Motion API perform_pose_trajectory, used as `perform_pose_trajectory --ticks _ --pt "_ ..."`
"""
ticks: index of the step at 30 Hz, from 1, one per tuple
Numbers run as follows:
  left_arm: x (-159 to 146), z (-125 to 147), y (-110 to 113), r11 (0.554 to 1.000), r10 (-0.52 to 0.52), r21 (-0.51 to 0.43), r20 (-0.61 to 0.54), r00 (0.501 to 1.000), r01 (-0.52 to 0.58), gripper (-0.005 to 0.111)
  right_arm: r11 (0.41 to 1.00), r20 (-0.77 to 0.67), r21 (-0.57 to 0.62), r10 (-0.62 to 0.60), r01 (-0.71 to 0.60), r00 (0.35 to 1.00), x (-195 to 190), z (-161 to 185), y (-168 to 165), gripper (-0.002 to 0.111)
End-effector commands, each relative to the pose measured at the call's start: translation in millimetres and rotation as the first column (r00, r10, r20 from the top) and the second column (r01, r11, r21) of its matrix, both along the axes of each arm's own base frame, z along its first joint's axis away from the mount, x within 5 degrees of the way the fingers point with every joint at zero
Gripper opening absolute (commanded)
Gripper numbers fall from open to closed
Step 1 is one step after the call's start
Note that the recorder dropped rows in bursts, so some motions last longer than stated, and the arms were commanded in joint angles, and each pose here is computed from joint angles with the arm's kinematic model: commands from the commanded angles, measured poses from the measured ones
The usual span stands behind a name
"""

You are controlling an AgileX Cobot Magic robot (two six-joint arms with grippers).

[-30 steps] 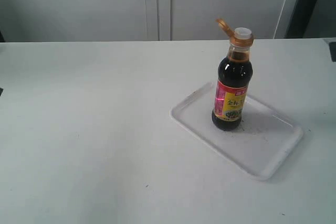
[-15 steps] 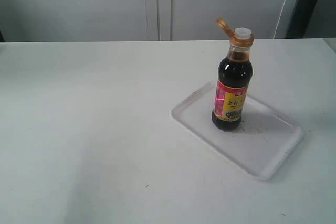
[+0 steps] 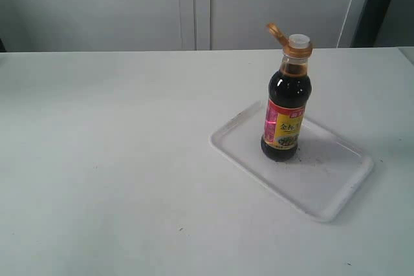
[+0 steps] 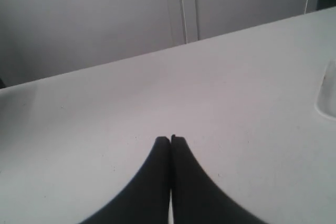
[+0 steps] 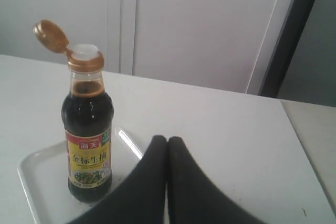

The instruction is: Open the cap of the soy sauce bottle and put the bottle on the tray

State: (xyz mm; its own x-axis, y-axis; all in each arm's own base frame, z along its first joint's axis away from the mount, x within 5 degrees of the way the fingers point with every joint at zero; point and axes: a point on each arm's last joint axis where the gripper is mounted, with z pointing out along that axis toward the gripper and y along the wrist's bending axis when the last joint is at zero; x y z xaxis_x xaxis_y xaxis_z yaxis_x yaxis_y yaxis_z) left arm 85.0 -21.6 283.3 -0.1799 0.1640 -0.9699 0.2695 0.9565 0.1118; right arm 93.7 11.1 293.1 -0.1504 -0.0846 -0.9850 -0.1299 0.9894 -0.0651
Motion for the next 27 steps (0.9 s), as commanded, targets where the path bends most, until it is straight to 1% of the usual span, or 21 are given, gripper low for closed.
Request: perform_pose_trajectory --ticks 1,4,7,10,20,24,27 --pt "-10.9 0.9 2.7 0.998 0.007 -0.059 0.079 0.997 -0.002 0.000 1.000 0.096 0.010 -0.007 0.006 0.995 -14.1 -1.5 -1.4 0.000" --pt "-14.8 1.3 3.0 0.996 0.002 -0.090 0.093 0.996 0.006 0.000 1.000 0.127 0.017 -0.010 0.008 0.992 -20.9 -6.3 -2.1 0.000" --pt "-17.0 1.5 3.7 0.996 0.003 -0.093 0.098 0.995 0.006 0.000 1.000 0.168 0.021 -0.017 0.014 0.986 -25.8 -8.3 -3.0 0.000" --pt "-17.0 1.5 3.6 0.995 0.004 -0.096 0.097 0.995 0.006 0.000 1.000 0.175 0.023 -0.019 0.015 0.984 -28.0 -12.3 -3.2 0.000" --pt "-17.3 1.8 3.7 0.995 0.004 -0.100 0.100 0.995 0.006 0.000 1.000 0.114 0.018 -0.020 0.018 0.993 -24.6 -35.5 -3.2 0.000" --pt "-17.3 1.8 3.7 0.995 0.004 -0.100 0.100 0.995 0.006 0.000 1.000 0.067 0.028 -0.007 0.005 0.998 -25.0 -39.6 -1.9 0.000" --pt "-17.3 1.8 3.7 0.995 0.004 -0.095 0.101 0.995 0.006 0.000 1.000 0.062 0.028 -0.006 0.004 0.998 -25.1 -39.9 -1.8 0.000"
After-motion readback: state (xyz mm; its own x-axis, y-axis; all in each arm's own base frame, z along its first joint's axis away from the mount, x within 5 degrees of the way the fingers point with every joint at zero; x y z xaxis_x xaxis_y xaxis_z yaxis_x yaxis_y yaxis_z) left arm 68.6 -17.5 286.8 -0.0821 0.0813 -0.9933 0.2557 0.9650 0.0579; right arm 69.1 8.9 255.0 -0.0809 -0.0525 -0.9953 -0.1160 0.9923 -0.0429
